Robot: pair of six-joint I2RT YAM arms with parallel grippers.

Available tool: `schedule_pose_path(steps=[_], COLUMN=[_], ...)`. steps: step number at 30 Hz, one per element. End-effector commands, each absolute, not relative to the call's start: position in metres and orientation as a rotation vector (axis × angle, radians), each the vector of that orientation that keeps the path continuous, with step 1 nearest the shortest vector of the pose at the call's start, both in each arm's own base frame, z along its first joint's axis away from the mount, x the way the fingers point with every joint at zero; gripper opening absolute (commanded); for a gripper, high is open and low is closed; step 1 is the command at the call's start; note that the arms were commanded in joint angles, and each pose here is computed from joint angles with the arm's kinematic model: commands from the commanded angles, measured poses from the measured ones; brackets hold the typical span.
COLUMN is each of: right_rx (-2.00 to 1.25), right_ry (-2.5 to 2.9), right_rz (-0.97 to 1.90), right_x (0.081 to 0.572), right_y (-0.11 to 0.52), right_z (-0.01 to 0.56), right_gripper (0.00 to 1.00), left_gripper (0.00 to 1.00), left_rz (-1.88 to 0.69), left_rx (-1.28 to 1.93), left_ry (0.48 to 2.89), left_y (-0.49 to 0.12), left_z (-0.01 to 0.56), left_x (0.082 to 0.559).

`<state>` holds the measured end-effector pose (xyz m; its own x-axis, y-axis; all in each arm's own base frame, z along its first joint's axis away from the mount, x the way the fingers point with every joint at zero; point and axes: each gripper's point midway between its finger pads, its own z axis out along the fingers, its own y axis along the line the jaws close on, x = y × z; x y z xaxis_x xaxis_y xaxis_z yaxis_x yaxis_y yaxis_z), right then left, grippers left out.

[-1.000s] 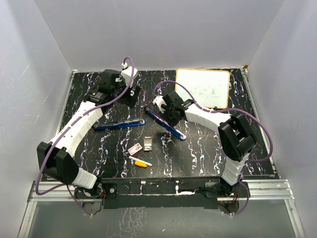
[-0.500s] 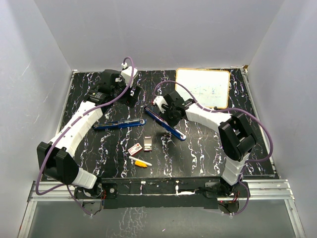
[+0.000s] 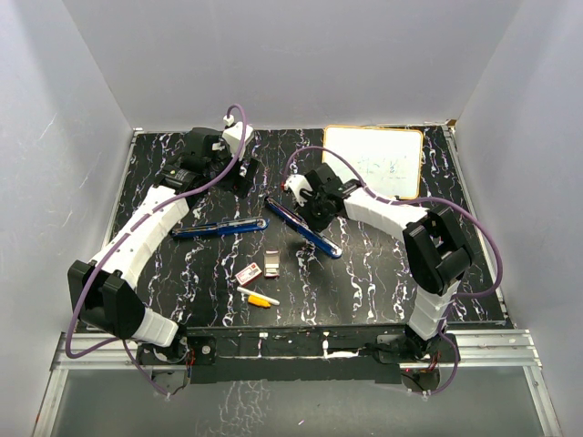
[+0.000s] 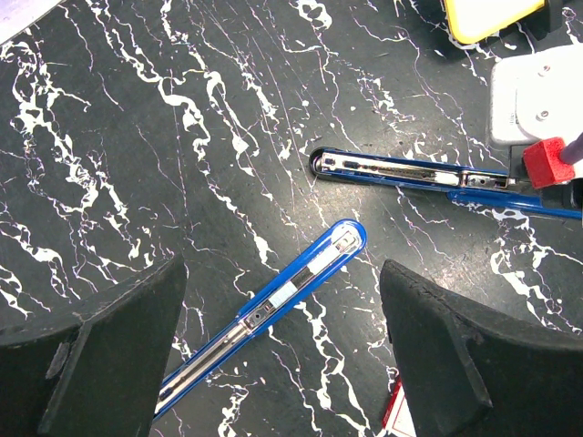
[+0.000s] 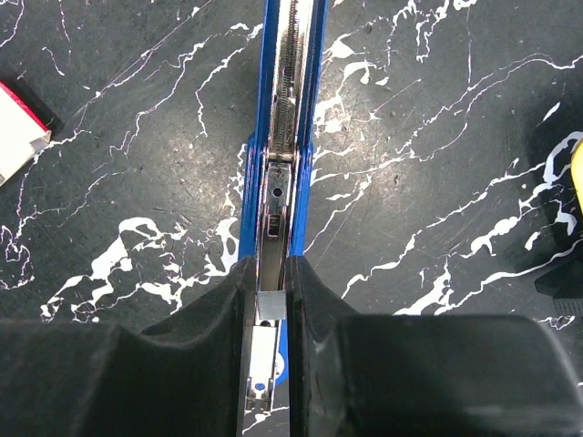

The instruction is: Load the staples into the stapler

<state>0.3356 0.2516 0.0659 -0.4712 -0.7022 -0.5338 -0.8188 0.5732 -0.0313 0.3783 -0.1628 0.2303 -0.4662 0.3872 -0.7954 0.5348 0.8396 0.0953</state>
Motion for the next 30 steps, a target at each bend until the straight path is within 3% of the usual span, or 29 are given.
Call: schedule_pose_path(steps=[1,22,30], right_rx=[-1.207,-1.21,-1.139], right_ry=[2.253,2.186,2.128], right_rz=[0.368,0.411,0.414], right_x=[0.343,0.343,0.349], right_y=[0.259,0.256,0.26], right_z=[0.077,0.08,0.106], right_gripper=[0.11,0.11,0.11], left_gripper=[0.86,0.86,0.86], left_rz=[-0.212,-0.214,-0.216], left_rx=[0.663,0.662,0.664], left_ry=[2.047,2.046,2.044], left_y=[-0.159,-0.159,-0.16], left_z=[0.261,0.262,0.262], left_x=[0.373,0.373,0.373])
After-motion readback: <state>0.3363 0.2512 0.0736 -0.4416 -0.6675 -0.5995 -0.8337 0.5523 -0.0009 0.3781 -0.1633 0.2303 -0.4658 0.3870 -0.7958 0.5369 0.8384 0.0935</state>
